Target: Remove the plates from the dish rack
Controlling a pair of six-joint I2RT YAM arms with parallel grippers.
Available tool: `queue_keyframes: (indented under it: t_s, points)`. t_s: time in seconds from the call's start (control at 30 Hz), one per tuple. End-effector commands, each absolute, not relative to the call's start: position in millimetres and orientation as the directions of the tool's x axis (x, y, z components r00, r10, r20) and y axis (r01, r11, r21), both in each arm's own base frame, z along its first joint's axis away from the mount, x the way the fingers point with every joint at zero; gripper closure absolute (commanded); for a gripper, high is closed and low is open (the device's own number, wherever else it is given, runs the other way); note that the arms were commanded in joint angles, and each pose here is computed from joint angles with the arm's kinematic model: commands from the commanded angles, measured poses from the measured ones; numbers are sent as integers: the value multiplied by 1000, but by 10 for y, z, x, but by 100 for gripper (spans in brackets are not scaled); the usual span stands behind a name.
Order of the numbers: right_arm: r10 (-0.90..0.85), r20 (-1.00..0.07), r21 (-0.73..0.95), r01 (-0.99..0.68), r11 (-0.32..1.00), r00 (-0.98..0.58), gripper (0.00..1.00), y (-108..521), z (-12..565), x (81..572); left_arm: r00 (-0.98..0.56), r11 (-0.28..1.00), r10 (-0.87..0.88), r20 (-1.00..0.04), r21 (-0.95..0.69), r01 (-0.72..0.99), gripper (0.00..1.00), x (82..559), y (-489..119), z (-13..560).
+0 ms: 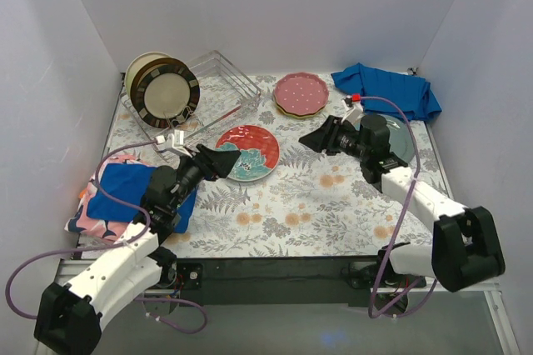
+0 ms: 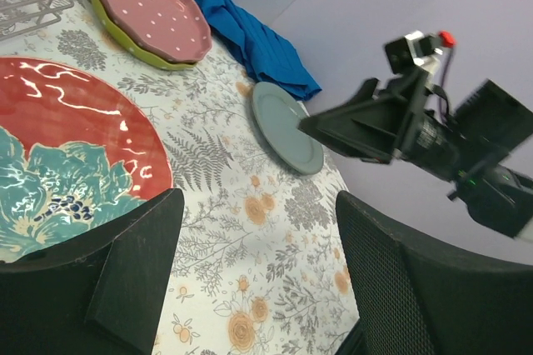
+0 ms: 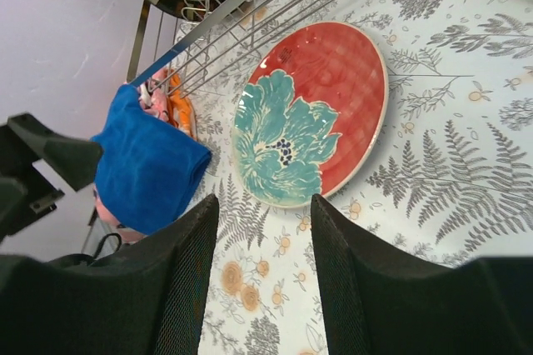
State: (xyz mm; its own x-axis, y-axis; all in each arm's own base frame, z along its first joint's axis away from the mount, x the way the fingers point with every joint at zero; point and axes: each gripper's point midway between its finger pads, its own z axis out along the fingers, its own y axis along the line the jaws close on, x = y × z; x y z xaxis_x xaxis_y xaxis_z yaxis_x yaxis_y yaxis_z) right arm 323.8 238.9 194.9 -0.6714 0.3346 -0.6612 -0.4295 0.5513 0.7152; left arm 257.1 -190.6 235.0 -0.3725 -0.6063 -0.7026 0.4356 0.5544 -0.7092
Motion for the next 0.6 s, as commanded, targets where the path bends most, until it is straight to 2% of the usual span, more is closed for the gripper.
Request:
queue_keyframes:
  t_s: [0.0, 0.13, 0.17, 0.23, 0.3, 0.33, 0.37, 0.4, 0.47, 0.5, 0.57]
  points:
    - [245, -727, 622, -464, 631, -641, 46, 2202, 1815, 2978, -359, 590, -608, -709, -705, 394, 28, 2776, -1926, 2464]
    - [253, -752, 619, -521, 588, -608, 45, 2192, 1960, 2765, -409, 608, -559, -721, -692, 389, 28, 3002, -2107, 2461]
    - [262, -748, 626, -519, 581, -609, 45, 2194, 1968, 2743, -418, 620, -489, -766, -642, 451, 28, 2988, -2192, 2491]
    - [281, -750, 632, -525, 570, -599, 45, 2188, 1984, 2712, -428, 638, -438, -791, -608, 472, 30, 3066, -2264, 2545]
    - [279, -757, 627, -537, 565, -591, 45, 2197, 1992, 2704, -347, 656, -388, -854, -520, 547, 31, 3183, -2311, 2917]
    - [278, -761, 623, -539, 567, -587, 46, 2193, 1999, 2709, -356, 687, -334, -873, -484, 542, 31, 3235, -2314, 2892]
    - [279, -762, 621, -537, 571, -584, 46, 2185, 1994, 2717, -309, 701, -317, -897, -441, 561, 31, 3380, -2349, 3181]
    - [280, -757, 627, -535, 567, -590, 46, 2194, 1992, 2709, -272, 752, -247, -930, -361, 551, 31, 3515, -2308, 3179]
    - [283, -756, 630, -539, 559, -590, 46, 2202, 2020, 2710, -327, 810, -150, -933, -306, 500, 31, 3765, -2242, 2978]
    - [284, -757, 629, -539, 560, -589, 46, 2206, 2028, 2716, -276, 826, -108, -955, -241, 510, 32, 3887, -2199, 3169]
    - [287, -757, 629, -539, 560, -587, 46, 2204, 2038, 2716, -299, 850, -56, -953, -202, 487, 33, 4076, -1999, 3108]
